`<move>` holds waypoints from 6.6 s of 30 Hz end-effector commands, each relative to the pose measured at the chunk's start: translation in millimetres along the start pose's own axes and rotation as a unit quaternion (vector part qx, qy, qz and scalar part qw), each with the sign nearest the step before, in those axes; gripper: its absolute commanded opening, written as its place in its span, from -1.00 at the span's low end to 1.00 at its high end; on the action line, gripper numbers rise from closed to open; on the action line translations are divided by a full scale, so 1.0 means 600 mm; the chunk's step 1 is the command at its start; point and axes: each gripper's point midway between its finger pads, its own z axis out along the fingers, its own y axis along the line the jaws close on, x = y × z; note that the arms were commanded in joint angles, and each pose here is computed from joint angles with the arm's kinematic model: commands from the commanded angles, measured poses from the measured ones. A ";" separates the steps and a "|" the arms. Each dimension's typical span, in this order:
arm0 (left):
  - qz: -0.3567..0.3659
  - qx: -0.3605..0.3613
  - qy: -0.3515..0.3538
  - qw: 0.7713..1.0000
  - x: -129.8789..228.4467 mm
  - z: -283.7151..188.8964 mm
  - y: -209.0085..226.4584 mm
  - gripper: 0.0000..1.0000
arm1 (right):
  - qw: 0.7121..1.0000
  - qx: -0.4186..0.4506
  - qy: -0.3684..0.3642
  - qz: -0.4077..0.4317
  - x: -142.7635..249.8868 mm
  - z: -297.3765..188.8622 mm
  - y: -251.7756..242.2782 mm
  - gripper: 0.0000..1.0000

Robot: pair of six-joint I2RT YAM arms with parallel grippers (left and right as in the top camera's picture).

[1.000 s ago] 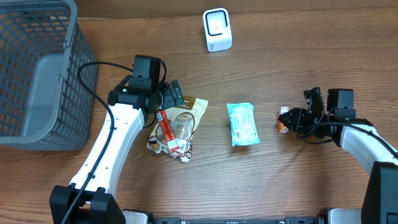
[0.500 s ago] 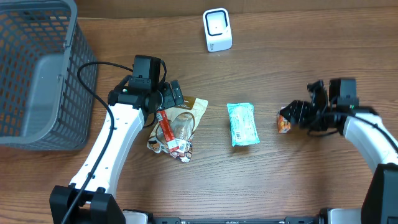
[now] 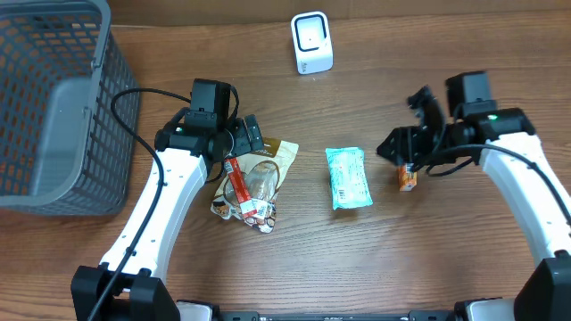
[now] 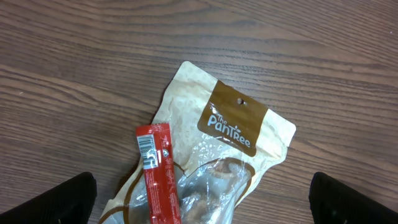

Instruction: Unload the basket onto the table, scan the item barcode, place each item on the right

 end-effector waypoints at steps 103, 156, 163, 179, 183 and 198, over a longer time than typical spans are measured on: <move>0.010 0.000 -0.015 1.000 -0.014 -0.012 -0.001 0.99 | 0.990 -0.132 -0.026 -0.042 0.022 0.096 0.143 -0.83; 0.010 0.000 -0.015 1.000 -0.014 -0.012 -0.001 1.00 | 0.996 0.041 -0.036 -0.077 -0.018 0.050 -0.007 0.00; 0.010 0.000 -0.015 1.000 -0.014 -0.012 -0.001 0.99 | 0.991 0.136 -0.012 -0.002 -0.015 -0.002 -0.047 0.03; 0.010 0.000 -0.015 1.000 -0.014 -0.011 -0.001 1.00 | 0.978 0.202 0.055 0.013 0.114 0.110 -0.033 0.03; 0.010 0.000 -0.015 1.000 -0.014 -0.012 -0.001 1.00 | 0.969 0.245 0.031 0.015 0.106 0.108 -0.049 0.08; 0.010 0.000 -0.015 1.000 -0.014 -0.012 -0.001 1.00 | 0.973 0.224 0.017 0.043 0.104 0.119 -0.073 -0.15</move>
